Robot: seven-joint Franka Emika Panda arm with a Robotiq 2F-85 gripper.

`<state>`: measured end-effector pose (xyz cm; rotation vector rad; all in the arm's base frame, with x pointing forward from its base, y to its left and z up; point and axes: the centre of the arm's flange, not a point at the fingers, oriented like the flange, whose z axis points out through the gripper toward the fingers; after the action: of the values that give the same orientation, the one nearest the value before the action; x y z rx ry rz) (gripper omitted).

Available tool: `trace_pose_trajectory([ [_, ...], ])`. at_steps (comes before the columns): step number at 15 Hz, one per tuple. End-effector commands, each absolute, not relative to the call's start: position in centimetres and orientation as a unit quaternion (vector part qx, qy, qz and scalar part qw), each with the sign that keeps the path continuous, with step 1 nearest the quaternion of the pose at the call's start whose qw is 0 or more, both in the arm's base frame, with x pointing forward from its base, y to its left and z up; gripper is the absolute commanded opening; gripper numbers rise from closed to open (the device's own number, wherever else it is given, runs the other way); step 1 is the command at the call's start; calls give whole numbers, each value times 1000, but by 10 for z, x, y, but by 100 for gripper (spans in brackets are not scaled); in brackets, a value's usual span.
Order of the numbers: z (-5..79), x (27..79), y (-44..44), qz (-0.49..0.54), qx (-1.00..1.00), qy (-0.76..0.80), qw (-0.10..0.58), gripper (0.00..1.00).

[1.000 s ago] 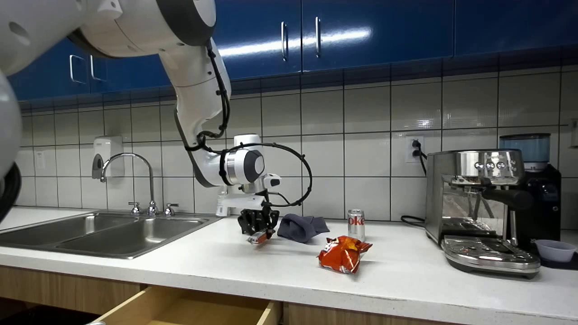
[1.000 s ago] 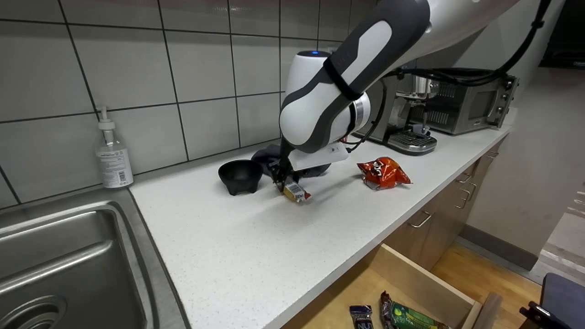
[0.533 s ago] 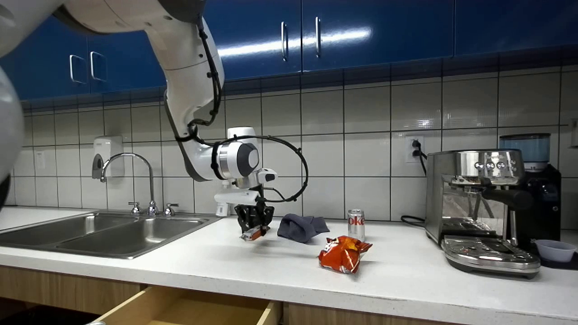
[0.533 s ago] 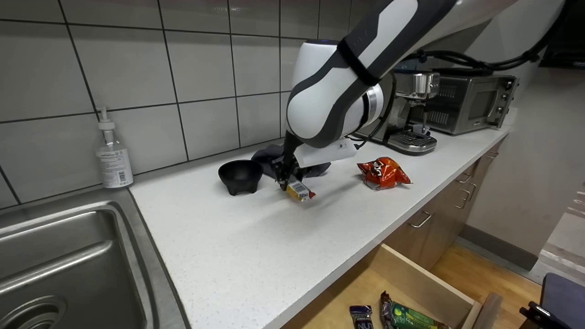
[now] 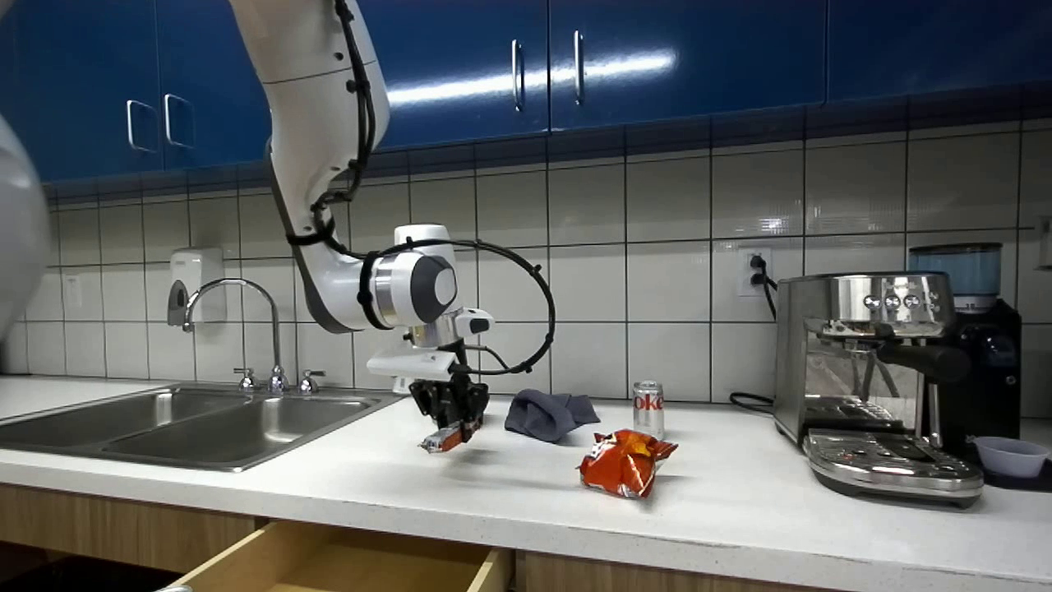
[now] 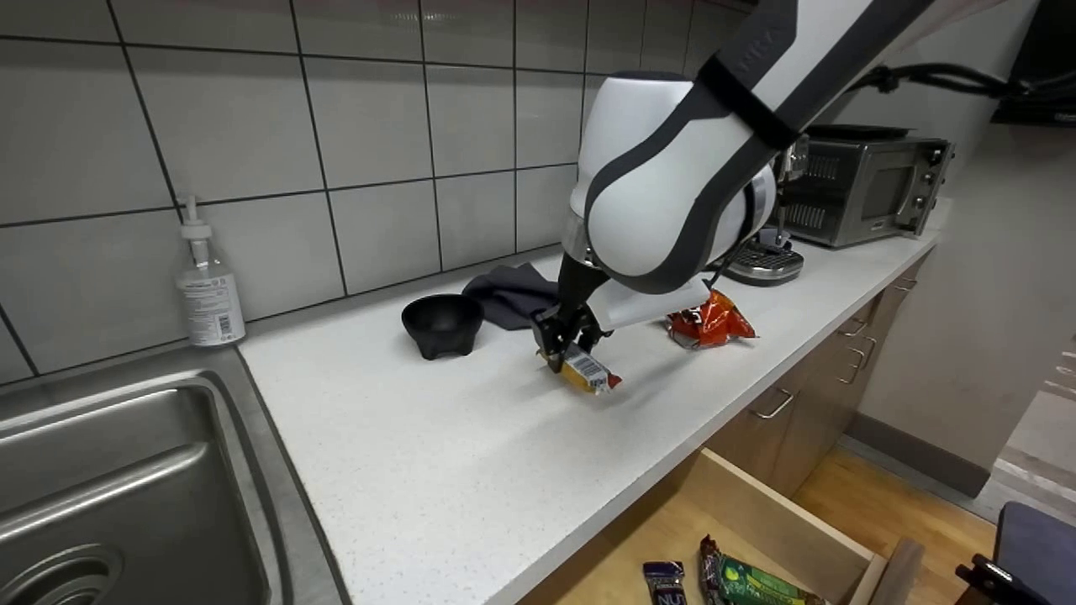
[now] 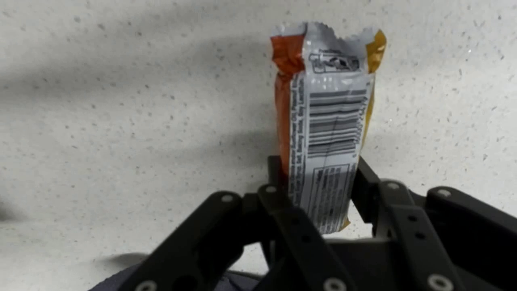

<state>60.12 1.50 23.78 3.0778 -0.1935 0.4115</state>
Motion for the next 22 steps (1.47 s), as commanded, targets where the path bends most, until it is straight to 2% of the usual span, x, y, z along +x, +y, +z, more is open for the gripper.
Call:
trace_pose_trajectory([
  [1,253,558,17,139,988,-62,34,18],
  [8,253,511,15,125,989,-56,58,18],
  [22,251,435,44,89,992,-82,40,18],
])
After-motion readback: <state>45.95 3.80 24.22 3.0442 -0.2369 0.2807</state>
